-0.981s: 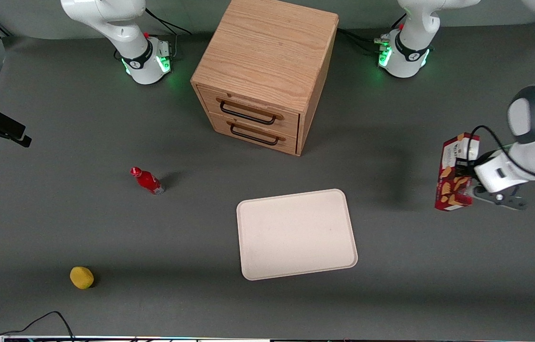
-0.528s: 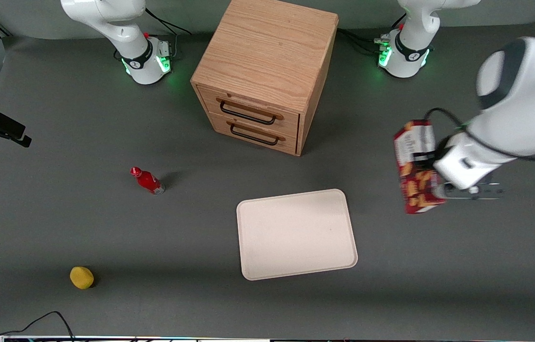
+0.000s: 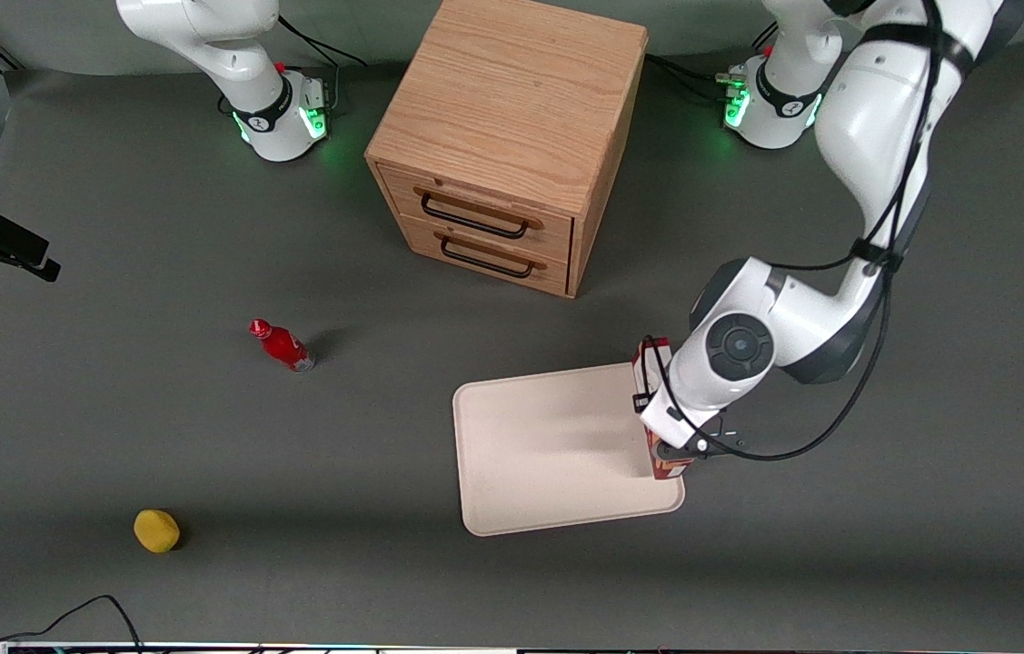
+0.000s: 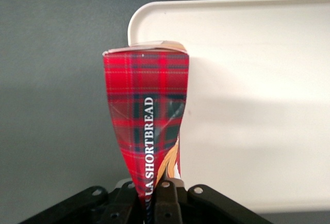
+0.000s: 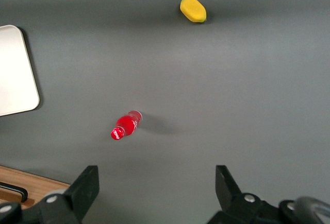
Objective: Place red cookie box on tray
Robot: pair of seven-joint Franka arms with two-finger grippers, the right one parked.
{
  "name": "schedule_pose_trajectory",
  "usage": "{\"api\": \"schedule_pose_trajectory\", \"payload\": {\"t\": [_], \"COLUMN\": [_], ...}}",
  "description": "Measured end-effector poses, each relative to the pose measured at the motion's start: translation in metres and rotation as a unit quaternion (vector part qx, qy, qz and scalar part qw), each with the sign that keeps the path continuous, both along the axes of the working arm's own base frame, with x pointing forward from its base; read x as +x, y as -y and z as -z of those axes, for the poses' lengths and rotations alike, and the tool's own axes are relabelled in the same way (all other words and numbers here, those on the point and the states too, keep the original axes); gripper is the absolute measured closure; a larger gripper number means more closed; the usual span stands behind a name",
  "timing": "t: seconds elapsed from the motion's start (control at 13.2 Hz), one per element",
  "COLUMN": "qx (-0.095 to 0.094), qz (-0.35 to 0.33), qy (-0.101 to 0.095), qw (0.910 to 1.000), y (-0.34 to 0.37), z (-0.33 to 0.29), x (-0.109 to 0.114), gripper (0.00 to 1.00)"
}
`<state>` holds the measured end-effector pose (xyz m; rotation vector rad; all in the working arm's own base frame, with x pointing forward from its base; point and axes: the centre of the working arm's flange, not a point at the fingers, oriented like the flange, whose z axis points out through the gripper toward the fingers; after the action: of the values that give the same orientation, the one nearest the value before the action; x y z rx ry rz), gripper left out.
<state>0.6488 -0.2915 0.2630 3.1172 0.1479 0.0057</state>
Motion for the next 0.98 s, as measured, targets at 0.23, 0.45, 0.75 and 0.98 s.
{"api": "schedule_pose_trajectory", "payload": {"t": [0.23, 0.45, 0.75, 0.98], "qx": [0.003, 0.038, 0.038, 0.021], "qz": [-0.009, -0.013, 0.027, 0.074], "qy": [0.005, -0.016, -0.065, -0.089], "qw": [0.9999, 0.9991, 0.9968, 0.9931], "y": [0.0, -0.02, -0.091, -0.203], "z": [0.015, -0.023, -0.162, -0.263], "x": [0.001, 0.002, -0.009, -0.036], "gripper": [0.62, 0.27, 0.0, 0.0]}}
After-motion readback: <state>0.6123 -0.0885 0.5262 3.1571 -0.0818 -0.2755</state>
